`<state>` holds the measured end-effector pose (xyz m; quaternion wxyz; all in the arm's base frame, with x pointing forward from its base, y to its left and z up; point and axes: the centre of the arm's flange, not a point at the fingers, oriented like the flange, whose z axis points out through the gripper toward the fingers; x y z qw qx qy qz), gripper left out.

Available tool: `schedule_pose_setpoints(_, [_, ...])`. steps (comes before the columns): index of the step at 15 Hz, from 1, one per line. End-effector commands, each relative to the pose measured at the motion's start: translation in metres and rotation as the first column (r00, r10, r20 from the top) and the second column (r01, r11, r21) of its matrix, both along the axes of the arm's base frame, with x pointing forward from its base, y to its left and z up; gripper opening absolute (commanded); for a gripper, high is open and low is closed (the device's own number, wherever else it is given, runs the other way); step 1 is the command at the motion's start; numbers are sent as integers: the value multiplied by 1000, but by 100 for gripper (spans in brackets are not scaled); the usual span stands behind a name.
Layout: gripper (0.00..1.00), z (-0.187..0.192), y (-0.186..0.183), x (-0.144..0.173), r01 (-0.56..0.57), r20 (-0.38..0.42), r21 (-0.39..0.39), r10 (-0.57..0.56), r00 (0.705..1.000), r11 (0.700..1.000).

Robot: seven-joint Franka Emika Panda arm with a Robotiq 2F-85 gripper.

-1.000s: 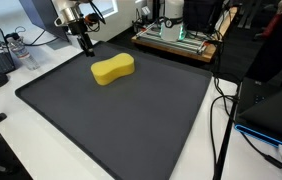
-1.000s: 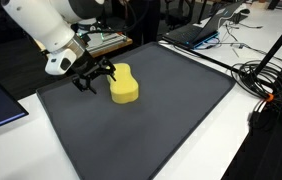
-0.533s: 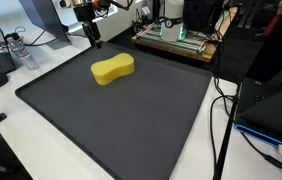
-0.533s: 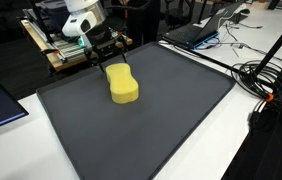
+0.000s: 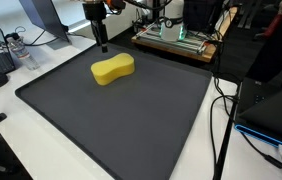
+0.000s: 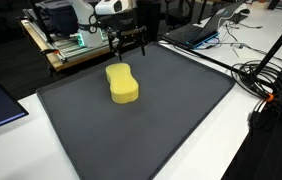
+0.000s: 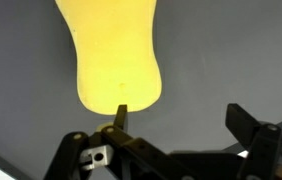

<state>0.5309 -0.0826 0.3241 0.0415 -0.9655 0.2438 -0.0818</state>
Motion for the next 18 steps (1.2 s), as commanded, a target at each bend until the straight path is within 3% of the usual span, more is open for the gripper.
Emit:
schedule_pose_setpoints(1, [100, -13, 19, 5, 138, 38, -70, -136, 990, 988])
schedule_pose_setpoints(6, [100, -39, 26, 14, 268, 41, -196, -265, 963, 943])
schedule_pose_setpoints(15, [100, -66, 83, 31, 300, 7, -353, -318, 948, 886])
schedule_pose_setpoints(18, [100, -69, 93, 44, 298, -56, -389, -345, 937, 872])
